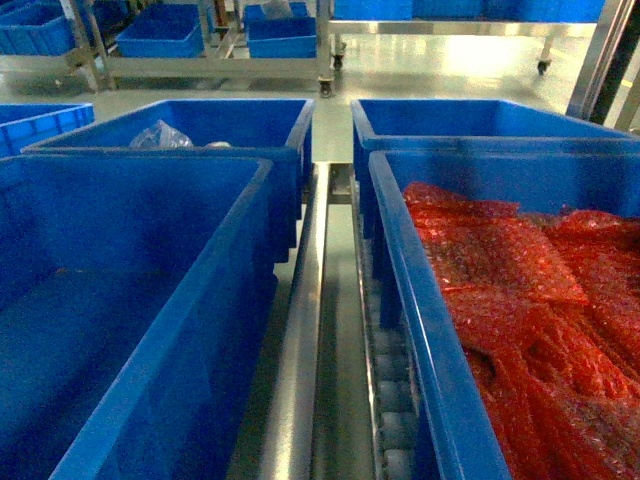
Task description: Pick blue part to blue bin on bottom shelf
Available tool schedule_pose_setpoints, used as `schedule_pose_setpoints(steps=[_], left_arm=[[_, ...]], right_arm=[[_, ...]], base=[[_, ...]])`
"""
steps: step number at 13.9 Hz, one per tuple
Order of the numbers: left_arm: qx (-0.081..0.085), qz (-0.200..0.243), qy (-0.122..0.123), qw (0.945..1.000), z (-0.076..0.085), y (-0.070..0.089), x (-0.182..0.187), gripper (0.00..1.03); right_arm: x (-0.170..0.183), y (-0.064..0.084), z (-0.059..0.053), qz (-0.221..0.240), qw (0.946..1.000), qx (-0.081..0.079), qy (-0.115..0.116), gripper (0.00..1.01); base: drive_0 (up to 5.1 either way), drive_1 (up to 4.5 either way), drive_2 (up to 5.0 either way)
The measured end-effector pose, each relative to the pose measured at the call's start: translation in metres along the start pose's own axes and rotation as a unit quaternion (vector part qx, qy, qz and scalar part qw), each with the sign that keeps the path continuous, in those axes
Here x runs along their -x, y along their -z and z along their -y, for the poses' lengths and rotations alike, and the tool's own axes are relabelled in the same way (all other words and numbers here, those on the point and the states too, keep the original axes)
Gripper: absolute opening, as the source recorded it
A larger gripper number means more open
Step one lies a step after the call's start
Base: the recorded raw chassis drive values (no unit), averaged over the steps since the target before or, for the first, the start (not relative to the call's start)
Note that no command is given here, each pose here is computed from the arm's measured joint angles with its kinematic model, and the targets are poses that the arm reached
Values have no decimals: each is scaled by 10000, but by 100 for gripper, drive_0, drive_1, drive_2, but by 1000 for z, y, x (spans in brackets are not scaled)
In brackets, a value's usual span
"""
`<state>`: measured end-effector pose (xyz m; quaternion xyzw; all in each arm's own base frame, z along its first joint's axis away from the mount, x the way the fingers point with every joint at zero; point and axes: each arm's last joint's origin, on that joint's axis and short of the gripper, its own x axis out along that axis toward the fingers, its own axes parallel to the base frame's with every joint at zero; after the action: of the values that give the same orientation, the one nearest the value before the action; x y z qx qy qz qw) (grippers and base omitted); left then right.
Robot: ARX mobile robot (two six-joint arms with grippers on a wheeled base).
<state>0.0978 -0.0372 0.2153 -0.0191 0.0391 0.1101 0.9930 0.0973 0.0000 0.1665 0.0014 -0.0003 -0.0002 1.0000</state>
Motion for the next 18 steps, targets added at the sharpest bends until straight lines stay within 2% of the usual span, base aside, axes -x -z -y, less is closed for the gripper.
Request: schedule_pose_setpoints(steps=[18], left_arm=[[0, 0, 0, 10000, 0, 0, 0, 43]], right_arm=[[0, 0, 0, 0, 10000, 0, 0, 98]], base=[[0, 0, 0]])
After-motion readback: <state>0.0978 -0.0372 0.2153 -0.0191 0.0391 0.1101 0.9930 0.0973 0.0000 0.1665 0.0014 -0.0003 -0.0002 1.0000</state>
